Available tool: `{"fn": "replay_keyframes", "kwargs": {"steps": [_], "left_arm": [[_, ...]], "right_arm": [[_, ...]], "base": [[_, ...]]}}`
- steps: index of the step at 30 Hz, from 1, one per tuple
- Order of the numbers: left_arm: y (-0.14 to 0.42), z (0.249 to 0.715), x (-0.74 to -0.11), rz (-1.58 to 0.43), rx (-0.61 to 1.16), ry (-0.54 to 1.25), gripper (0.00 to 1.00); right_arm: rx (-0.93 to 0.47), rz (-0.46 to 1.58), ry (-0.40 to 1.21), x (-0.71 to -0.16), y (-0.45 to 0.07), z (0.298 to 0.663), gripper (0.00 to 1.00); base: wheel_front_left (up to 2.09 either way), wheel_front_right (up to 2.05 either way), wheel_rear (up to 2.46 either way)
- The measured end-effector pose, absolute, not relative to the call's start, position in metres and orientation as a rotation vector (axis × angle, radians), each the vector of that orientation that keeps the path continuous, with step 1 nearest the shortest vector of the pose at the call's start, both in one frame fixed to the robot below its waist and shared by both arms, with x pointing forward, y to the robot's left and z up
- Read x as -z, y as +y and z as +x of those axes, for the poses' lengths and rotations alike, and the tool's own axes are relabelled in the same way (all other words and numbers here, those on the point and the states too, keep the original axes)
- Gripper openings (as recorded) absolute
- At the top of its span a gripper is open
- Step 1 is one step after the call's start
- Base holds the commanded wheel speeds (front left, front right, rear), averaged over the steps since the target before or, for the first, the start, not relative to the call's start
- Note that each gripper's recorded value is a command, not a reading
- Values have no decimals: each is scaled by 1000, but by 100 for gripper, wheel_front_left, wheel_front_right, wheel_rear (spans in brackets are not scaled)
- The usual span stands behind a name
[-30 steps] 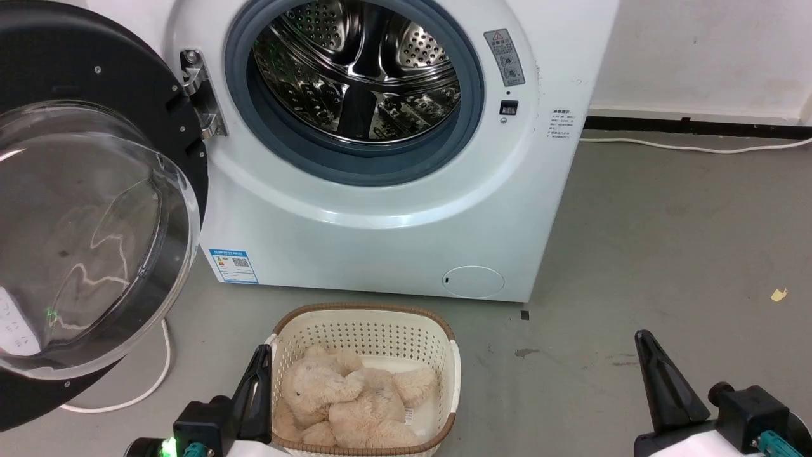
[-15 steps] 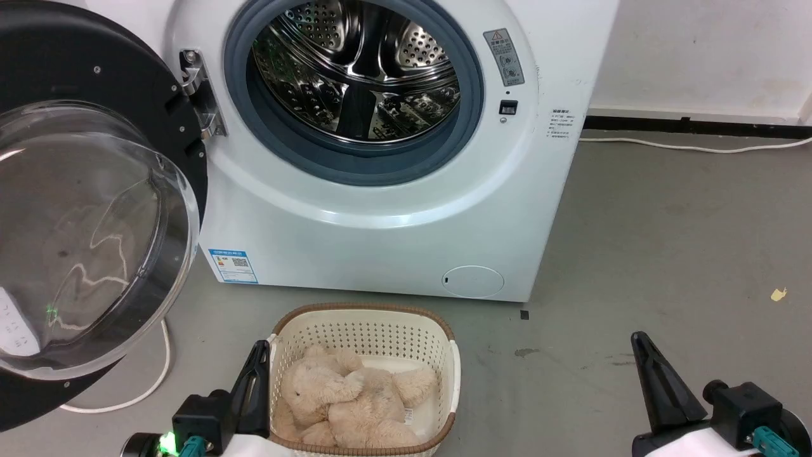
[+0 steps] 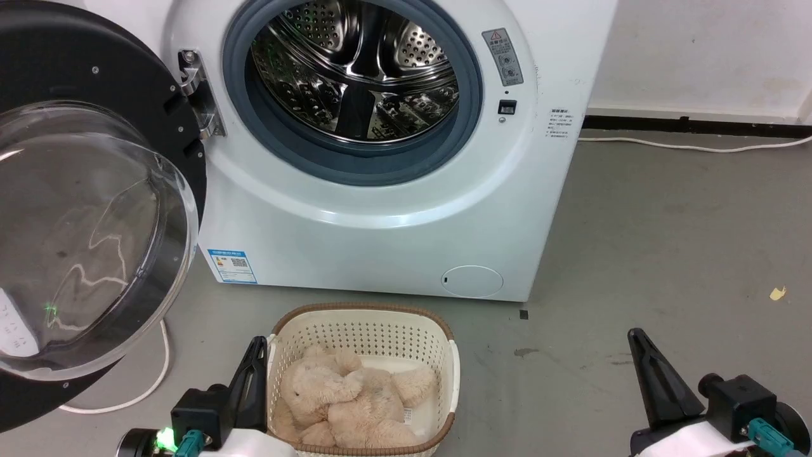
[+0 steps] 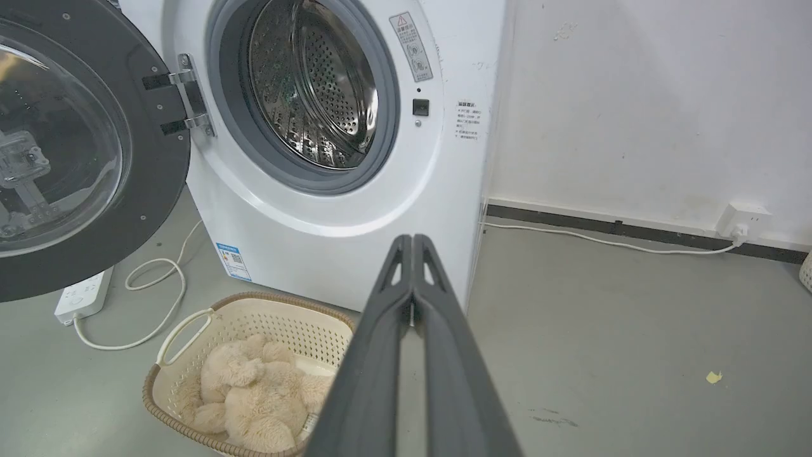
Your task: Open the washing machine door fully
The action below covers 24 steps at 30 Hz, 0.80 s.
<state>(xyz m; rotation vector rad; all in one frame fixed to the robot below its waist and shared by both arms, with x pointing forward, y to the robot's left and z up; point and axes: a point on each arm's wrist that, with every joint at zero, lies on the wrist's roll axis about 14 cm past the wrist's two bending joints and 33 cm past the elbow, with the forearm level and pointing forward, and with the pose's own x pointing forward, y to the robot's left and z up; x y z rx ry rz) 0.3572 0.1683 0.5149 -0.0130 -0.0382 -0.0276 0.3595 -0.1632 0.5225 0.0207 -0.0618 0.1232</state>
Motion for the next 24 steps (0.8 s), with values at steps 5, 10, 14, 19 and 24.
{"fn": "replay_keyframes", "kwargs": {"steps": [5, 10, 14, 19, 24], "left_arm": [[169, 358, -516, -10, 26, -36, 0], [169, 359, -516, -9, 25, -34, 0], [170, 360, -517, -5, 23, -32, 0], [171, 360, -517, 3, 22, -28, 0], [172, 361, -517, 8, 19, -23, 0]], "right_arm": [[-124, 18, -55, -522, -163, 360, 0], [-125, 16, -51, -522, -163, 361, 0], [-125, 9, -44, -522, -163, 361, 0], [-126, 6, -38, -521, -163, 361, 0], [-126, -1, -34, -521, -162, 361, 0]], "base": [[0, 0, 0], [0, 0, 0], [0, 0, 0], [0, 0, 0], [0, 0, 0]]}}
